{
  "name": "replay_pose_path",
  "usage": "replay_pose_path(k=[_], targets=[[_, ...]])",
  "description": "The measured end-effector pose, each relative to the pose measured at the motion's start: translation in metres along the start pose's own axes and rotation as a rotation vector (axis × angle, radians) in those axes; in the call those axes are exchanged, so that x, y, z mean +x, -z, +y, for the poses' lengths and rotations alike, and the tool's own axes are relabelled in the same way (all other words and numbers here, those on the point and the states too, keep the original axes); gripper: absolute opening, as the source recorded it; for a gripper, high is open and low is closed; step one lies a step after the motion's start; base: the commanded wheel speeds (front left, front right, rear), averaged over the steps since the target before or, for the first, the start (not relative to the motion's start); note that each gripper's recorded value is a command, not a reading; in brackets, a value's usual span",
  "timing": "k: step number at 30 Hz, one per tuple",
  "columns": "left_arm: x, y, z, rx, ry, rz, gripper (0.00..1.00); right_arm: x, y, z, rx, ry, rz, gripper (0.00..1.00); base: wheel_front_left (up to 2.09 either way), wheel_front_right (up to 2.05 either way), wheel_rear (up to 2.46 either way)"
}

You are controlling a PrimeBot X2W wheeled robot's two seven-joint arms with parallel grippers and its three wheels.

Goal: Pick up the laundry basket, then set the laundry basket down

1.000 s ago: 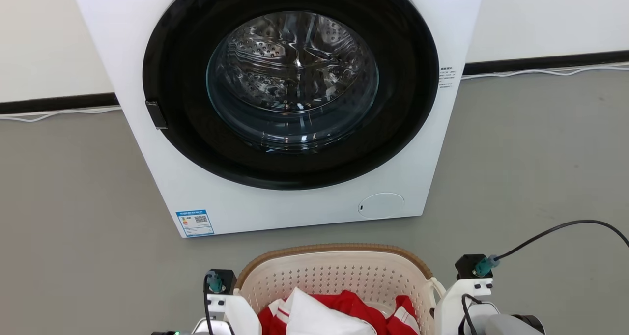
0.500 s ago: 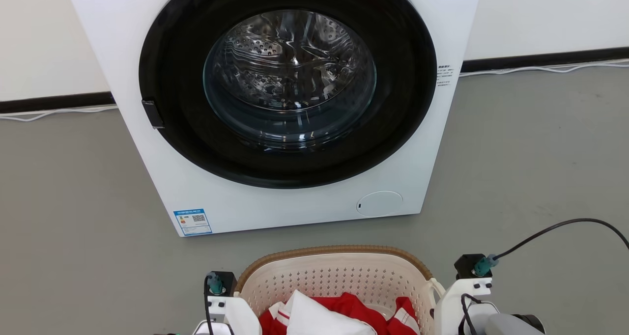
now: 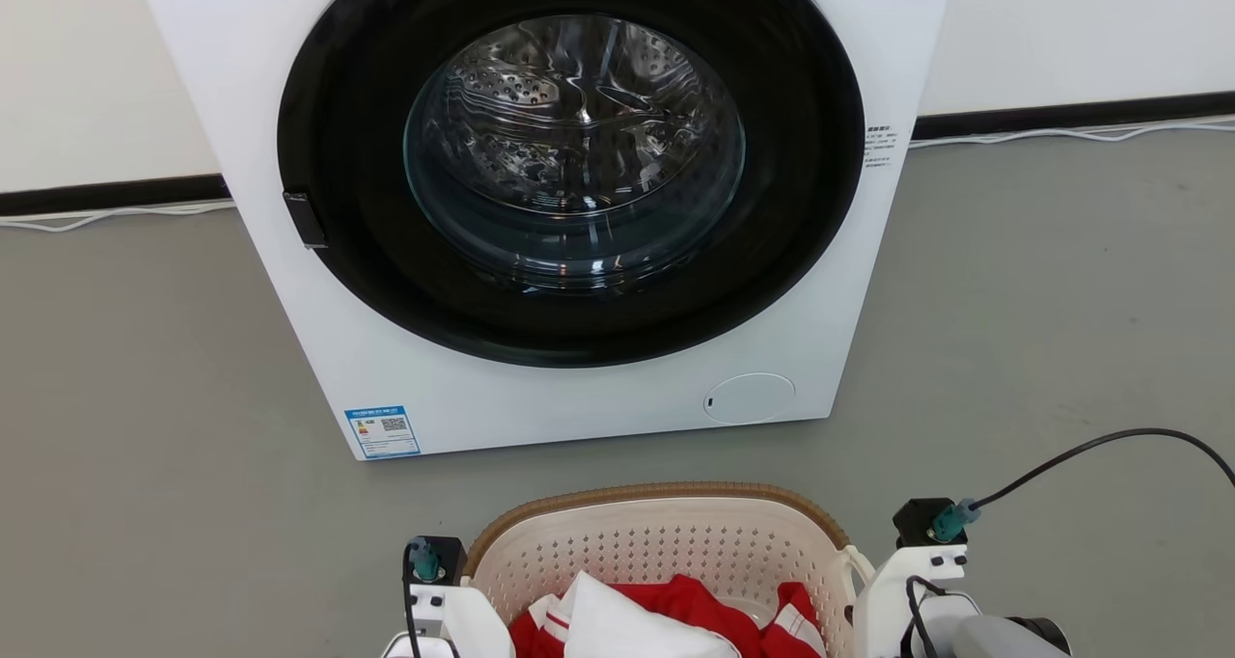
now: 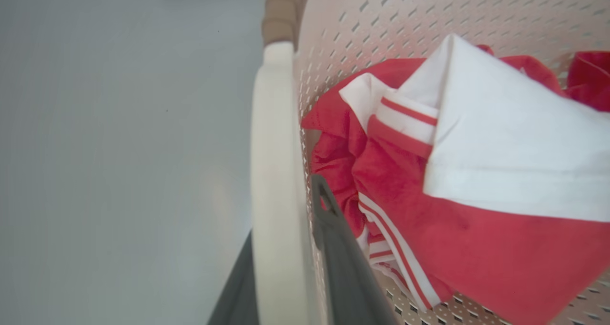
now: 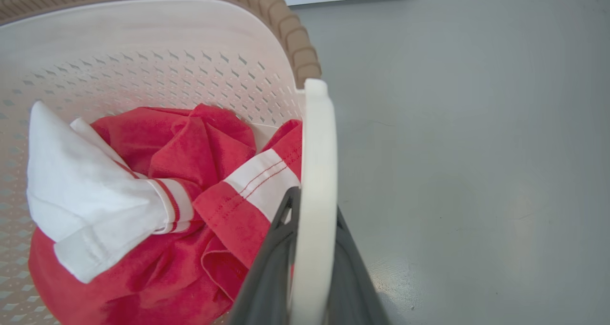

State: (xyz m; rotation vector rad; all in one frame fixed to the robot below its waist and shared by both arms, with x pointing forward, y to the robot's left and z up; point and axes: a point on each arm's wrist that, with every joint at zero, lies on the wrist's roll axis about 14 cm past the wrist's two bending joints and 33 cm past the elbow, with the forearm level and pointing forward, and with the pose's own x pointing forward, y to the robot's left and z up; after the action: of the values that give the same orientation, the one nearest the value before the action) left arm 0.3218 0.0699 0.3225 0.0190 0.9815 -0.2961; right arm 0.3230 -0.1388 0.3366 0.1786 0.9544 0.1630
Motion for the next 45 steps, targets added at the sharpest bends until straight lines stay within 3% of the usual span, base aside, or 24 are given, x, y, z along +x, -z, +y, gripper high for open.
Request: replay_pose_path(k=[36, 45], targets=[[0.006, 0.011, 0.003, -0.005, -0.001, 0.044, 0.00, 0.008, 0.005, 0.002, -0.011, -0.005, 0.028, 0.00, 0.00, 0.00, 0.00], [0.017, -0.006, 0.010, -0.003, -0.032, -0.005, 0.00, 0.020, -0.012, 0.004, -0.034, -0.014, -0.018, 0.00, 0.00, 0.00, 0.00]])
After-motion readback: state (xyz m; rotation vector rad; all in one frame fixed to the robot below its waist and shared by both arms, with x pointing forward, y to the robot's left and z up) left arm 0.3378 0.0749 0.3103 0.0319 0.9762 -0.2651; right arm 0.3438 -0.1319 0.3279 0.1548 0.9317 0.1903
